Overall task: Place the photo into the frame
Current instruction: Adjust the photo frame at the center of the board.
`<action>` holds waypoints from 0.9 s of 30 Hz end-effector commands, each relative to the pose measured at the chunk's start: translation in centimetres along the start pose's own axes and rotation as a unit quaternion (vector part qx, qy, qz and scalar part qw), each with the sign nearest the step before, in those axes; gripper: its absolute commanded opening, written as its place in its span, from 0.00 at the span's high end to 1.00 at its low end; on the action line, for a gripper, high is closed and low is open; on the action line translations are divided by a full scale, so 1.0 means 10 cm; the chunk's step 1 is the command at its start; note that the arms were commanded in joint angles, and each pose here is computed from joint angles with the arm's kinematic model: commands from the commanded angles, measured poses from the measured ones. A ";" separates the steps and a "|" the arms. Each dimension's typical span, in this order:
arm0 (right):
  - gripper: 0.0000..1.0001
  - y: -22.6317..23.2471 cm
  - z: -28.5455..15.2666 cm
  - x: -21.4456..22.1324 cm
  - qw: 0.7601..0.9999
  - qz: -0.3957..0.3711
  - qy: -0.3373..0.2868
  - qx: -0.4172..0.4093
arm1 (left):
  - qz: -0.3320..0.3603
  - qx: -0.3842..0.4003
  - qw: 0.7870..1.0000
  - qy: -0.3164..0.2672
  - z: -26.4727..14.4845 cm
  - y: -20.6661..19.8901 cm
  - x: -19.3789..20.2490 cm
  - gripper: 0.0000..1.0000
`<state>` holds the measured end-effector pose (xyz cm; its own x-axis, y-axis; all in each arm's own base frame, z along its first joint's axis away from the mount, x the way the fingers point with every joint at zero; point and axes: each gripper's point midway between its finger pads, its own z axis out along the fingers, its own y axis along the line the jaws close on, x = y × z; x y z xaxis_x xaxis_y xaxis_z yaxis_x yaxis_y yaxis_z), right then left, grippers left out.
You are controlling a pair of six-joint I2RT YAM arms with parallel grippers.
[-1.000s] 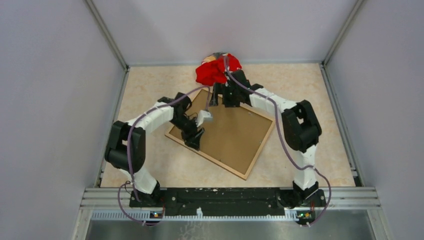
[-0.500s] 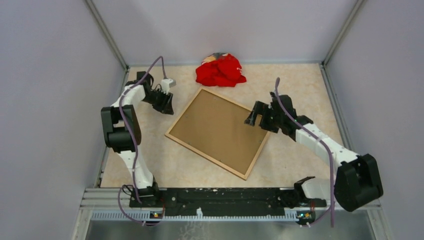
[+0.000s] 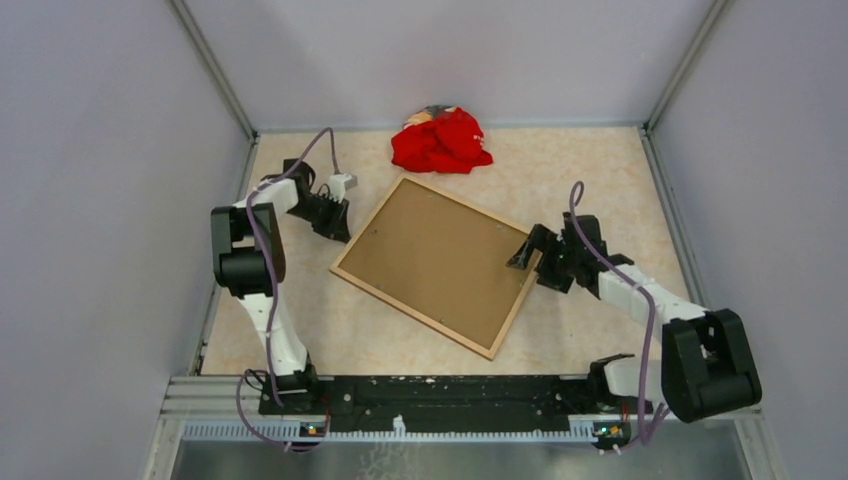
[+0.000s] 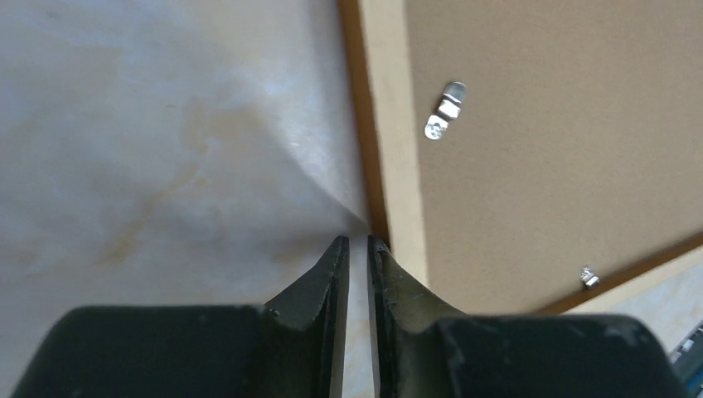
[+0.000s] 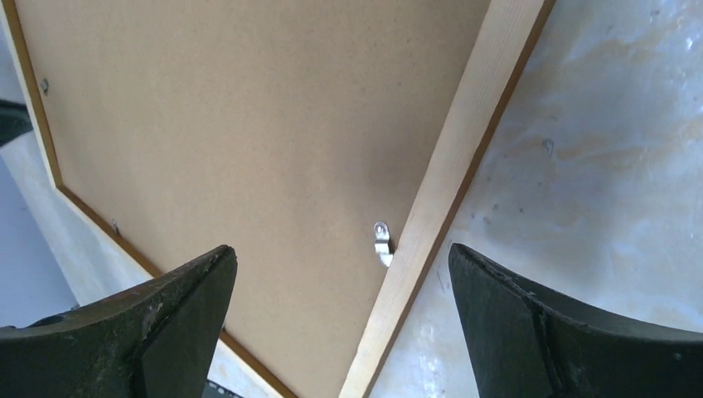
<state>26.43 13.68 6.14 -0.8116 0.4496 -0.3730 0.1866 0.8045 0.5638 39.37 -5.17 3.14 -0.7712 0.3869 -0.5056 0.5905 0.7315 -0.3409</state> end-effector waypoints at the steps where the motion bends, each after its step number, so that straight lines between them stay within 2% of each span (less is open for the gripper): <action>1: 0.01 0.14 0.13 -0.31 0.999 0.001 -0.027 -0.029 | 0.017 0.035 0.999 0.009 0.09 -0.17 0.16 0.80; 7: 0.01 0.09 0.33 -0.62 1.000 0.003 -0.026 -0.017 | 0.049 0.084 0.995 0.030 0.11 -0.51 0.38 0.81; 17: 0.01 0.01 0.39 -1.05 0.999 -0.010 -0.044 0.022 | 0.083 0.179 0.978 0.061 0.10 -1.17 0.75 0.81; 22: 0.01 -0.05 0.14 -1.30 0.992 -0.030 -0.095 0.077 | 0.070 0.201 0.976 0.054 0.00 -1.29 0.72 0.75; 27: 0.01 0.28 -0.23 -1.48 0.985 -0.049 -0.151 0.063 | 0.039 0.180 0.983 0.016 -0.10 -1.10 0.42 0.64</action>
<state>36.32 8.12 8.11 -0.7332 0.4656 -0.4956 0.2648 0.8668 0.4225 26.72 -10.84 2.85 -0.7141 0.5418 -0.4433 0.6927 0.4557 -0.5590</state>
